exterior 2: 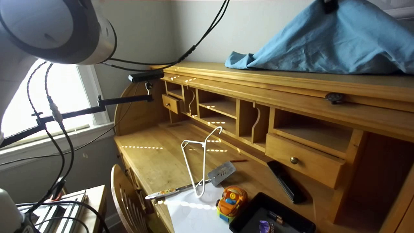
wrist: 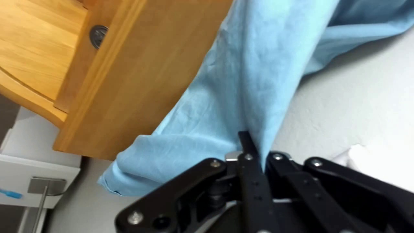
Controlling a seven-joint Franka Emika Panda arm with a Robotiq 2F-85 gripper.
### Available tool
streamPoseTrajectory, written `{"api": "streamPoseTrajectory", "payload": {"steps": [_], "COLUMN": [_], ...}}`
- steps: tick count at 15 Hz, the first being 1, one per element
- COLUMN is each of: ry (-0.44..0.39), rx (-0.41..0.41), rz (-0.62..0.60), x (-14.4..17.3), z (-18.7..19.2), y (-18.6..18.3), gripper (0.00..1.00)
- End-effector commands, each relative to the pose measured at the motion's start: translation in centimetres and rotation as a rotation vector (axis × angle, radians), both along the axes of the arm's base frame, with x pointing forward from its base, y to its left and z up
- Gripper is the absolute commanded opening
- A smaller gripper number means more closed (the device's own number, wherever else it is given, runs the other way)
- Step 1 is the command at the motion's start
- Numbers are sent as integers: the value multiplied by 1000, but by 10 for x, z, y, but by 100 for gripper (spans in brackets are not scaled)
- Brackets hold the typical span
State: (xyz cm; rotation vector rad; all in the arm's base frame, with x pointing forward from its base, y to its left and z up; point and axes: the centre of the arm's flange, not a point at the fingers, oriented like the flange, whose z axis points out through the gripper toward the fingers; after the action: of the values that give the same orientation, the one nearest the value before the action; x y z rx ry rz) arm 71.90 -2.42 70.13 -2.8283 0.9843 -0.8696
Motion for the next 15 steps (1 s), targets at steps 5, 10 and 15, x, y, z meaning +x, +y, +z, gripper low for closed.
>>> {"api": "streamPoseTrajectory", "payload": {"steps": [5,10,15], "ry": [-143,-136,-202], "rx": [-76,-92,-128], "rz": [116,138,113], "x": [23,42,14], "z": [-69,-107,-82], "y": [61,67,58], "gripper": [1,28,63]}}
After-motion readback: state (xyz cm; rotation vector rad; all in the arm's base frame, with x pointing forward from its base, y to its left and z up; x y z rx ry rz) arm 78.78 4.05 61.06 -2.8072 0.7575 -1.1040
